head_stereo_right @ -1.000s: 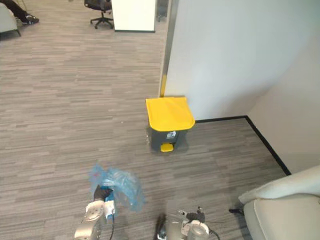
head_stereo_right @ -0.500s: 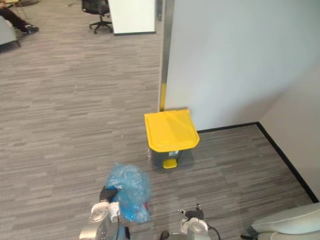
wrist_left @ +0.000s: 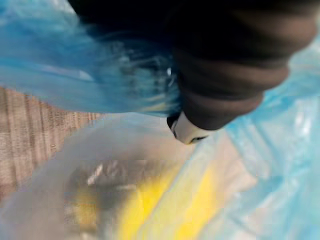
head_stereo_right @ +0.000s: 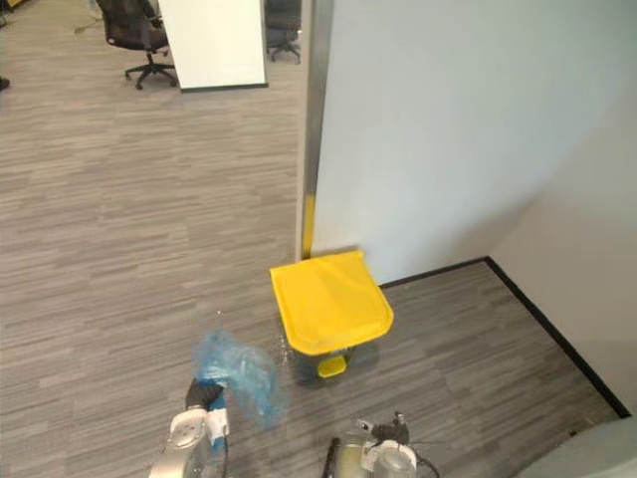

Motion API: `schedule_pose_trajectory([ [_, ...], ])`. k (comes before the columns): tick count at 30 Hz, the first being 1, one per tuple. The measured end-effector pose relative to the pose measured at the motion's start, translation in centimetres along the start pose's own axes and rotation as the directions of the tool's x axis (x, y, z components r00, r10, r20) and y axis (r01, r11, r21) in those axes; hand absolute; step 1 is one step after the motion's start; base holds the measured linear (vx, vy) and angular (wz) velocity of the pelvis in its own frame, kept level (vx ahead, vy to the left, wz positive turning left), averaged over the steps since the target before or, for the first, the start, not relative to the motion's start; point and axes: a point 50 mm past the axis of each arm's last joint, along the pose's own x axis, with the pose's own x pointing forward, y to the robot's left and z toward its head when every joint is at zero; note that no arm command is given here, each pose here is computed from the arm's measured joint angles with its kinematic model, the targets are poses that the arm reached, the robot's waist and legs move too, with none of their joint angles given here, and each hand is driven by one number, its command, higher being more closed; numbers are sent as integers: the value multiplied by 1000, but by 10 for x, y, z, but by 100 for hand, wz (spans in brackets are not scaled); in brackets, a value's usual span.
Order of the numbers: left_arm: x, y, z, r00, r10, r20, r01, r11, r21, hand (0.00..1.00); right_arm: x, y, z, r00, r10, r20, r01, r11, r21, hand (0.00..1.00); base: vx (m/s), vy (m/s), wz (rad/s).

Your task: Gather rubbish on tea table into small bin, then transfer packed bag to large trash can.

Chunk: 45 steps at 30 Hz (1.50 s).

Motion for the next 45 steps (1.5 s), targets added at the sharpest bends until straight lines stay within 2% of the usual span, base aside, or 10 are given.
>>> schedule_pose_trajectory([
  [2, 2, -7, -3, 1000, -13, -21, 13, 1000, -6, 100, 6, -10, 6, 1000, -28, 7, 28, 1000, -12, 0, 440, -167, 21],
  [9, 1, -29, 5, 994, -108, 9, 108, 994, 29, 100, 5, -9, -3, 999, -29, -30, 28, 1000, -10, 0, 314, -133, 28],
  [26, 4, -7, -3, 999, -33, -19, 34, 998, 61, 100, 1, -3, -11, 998, -21, -66, 22, 1000, 12, 0, 20, 100, -31],
  [40, 3, -7, -3, 999, -39, -15, 40, 997, 69, 100, 4, 0, 1, 1000, -7, -29, 7, 1000, -12, 0, -41, -6, -2],
  [43, 7, -5, 6, 1000, -23, 21, 22, 997, 78, 100, 6, -1, 7, 1000, -21, -17, 21, 1000, -2, 0, 306, -196, 9],
  [45, 10, -14, 16, 998, -47, 46, 44, 996, 73, 100, 10, -1, 20, 1000, -24, 13, 24, 1000, -4, 0, 322, -166, 10],
])
